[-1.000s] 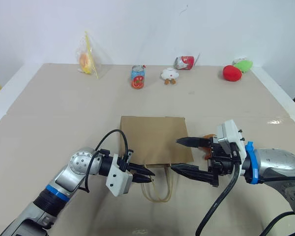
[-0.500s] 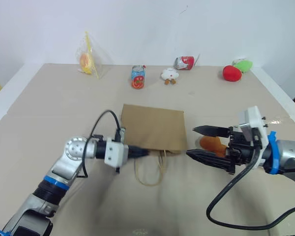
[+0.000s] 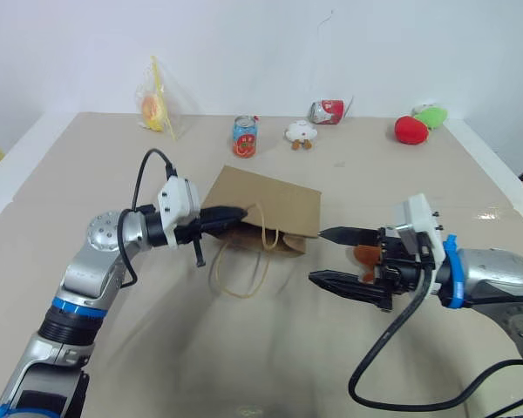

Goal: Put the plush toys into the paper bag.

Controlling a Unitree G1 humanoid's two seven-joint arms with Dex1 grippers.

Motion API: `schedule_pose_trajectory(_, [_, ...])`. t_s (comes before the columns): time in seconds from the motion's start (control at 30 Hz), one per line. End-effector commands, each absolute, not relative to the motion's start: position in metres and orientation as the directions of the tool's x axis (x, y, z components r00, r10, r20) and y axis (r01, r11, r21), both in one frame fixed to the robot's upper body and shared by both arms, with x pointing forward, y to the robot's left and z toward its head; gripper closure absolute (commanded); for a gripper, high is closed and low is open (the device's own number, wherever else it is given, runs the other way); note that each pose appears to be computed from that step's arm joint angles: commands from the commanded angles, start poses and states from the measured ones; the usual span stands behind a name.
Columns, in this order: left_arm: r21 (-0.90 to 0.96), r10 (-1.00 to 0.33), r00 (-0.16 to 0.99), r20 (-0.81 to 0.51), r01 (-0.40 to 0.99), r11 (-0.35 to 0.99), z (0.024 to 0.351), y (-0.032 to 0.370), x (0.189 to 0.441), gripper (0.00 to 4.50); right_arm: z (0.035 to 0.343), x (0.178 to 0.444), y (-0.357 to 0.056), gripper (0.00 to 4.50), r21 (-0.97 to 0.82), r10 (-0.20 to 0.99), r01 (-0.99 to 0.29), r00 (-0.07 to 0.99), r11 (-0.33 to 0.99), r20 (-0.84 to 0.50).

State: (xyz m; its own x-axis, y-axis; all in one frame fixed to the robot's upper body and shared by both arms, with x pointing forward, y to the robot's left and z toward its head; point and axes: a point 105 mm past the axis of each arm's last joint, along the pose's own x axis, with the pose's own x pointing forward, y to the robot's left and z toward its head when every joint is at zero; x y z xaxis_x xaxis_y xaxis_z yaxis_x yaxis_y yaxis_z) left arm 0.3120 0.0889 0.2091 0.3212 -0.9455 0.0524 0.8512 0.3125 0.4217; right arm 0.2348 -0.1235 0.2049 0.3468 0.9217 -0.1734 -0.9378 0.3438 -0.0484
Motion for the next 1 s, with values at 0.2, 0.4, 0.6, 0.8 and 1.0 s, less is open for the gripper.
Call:
schedule_pose_trajectory(0.2, [0.342,-0.859,0.464,0.216,0.788,0.512,0.246,0.074,0.324,4.48,0.208,0.239,-0.096,0.0,-0.078,0.941,-0.953,0.303,0.294,-0.153])
schedule_pose_trajectory(0.4, [0.3,-0.861,0.462,0.213,0.807,0.508,0.244,0.066,0.313,4.5,0.204,0.268,-0.083,1.36,-0.115,0.896,-0.902,0.428,0.416,-0.116])
schedule_pose_trajectory(0.6, [0.282,-0.852,0.476,0.22,0.804,0.523,0.245,0.064,0.31,4.5,0.201,0.28,-0.076,3.63,-0.106,0.859,-0.862,0.505,0.496,-0.084])
schedule_pose_trajectory(0.8, [0.27,-0.843,0.492,0.217,0.8,0.536,0.242,0.064,0.311,4.5,0.201,0.291,-0.071,4.43,-0.086,0.826,-0.827,0.561,0.556,-0.053])
schedule_pose_trajectory(1.0, [0.245,-0.828,0.513,0.227,0.793,0.558,0.241,0.064,0.311,4.5,0.199,0.304,-0.061,4.43,-0.087,0.784,-0.784,0.619,0.615,-0.043])
